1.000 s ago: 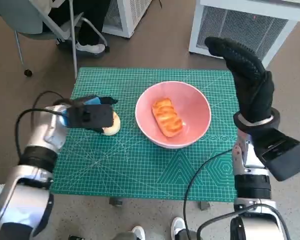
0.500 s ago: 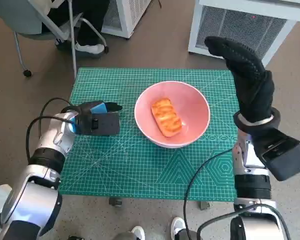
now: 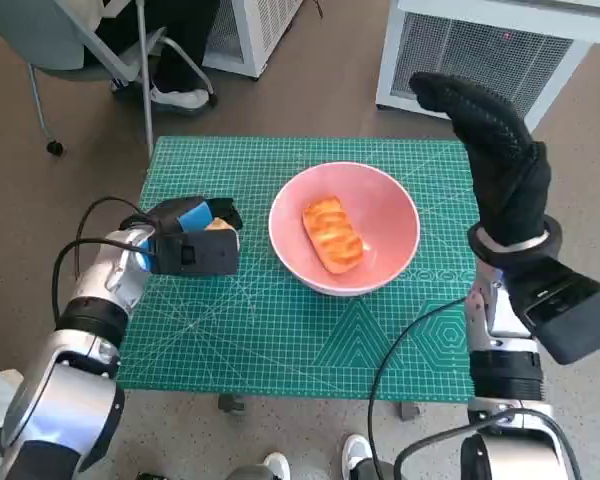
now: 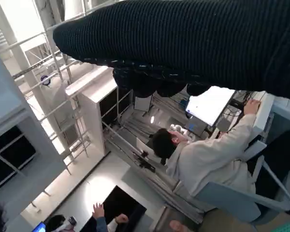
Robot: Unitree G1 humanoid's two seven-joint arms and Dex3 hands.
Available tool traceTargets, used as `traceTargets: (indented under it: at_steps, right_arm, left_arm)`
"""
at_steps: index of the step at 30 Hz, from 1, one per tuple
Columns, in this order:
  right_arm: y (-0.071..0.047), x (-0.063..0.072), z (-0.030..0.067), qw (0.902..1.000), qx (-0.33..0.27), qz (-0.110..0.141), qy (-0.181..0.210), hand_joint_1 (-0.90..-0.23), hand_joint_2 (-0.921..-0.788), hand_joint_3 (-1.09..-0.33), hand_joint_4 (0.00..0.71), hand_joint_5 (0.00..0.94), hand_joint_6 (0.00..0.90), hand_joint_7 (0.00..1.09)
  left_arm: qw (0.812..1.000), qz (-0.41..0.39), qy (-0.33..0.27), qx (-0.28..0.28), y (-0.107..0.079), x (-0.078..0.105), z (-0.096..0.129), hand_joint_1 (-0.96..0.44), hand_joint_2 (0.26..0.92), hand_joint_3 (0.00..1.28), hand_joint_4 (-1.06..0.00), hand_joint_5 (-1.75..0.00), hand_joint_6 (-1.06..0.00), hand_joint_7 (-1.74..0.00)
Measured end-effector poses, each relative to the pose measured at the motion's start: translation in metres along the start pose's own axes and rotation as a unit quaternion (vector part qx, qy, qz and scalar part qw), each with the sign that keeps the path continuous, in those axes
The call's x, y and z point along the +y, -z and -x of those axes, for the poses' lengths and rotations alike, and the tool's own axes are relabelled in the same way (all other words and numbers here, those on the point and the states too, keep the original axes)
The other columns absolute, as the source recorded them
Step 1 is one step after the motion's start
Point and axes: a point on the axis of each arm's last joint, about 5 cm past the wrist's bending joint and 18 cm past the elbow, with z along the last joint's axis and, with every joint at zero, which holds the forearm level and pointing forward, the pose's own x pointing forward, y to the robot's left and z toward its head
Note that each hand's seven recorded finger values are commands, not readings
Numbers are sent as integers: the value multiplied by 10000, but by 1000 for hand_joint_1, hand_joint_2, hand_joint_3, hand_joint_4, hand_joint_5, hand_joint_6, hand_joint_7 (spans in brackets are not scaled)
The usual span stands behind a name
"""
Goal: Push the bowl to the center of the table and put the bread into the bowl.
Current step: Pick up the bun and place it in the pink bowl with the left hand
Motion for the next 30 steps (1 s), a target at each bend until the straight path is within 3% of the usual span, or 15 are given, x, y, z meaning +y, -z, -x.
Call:
traceTargets:
  at_steps: [5, 10, 19, 25, 30]
  right_arm:
    - [1, 2, 4, 10000, 22, -18, 9, -535, -921, -852, -1, 449, -1, 475]
    - [6, 16, 5, 10000, 24, -46, 19, -540, -921, -845, -1, 449, -1, 474]
    - [32, 36, 19, 9999, 86, -95, 43, -542, -921, -838, 0, 451, -1, 477]
    - [48, 36, 22, 9999, 112, -97, 50, -544, -921, -831, 2, 452, -1, 480]
    - [56, 38, 16, 9999, 116, -101, 49, -547, -921, -818, 22, 423, -1, 486]
  left_arm:
    - [9996, -99, -231, -151, 14, 133, 63, -1, 920, 83, -688, -1131, -592, -1238]
    - [9928, -141, -954, -707, -43, 374, 178, 0, 920, 82, -686, -1125, -597, -1242]
    - [9568, -141, -2104, -2001, -373, 729, 377, 0, 920, 69, -716, -1082, -596, -1253]
    - [9308, -278, -2376, -2763, -681, 754, 405, -1, 920, 67, -729, -1064, -588, -1263]
    - [9231, -343, -2167, -3159, -899, 654, 333, -1, 920, 66, -719, -1084, -601, -1242]
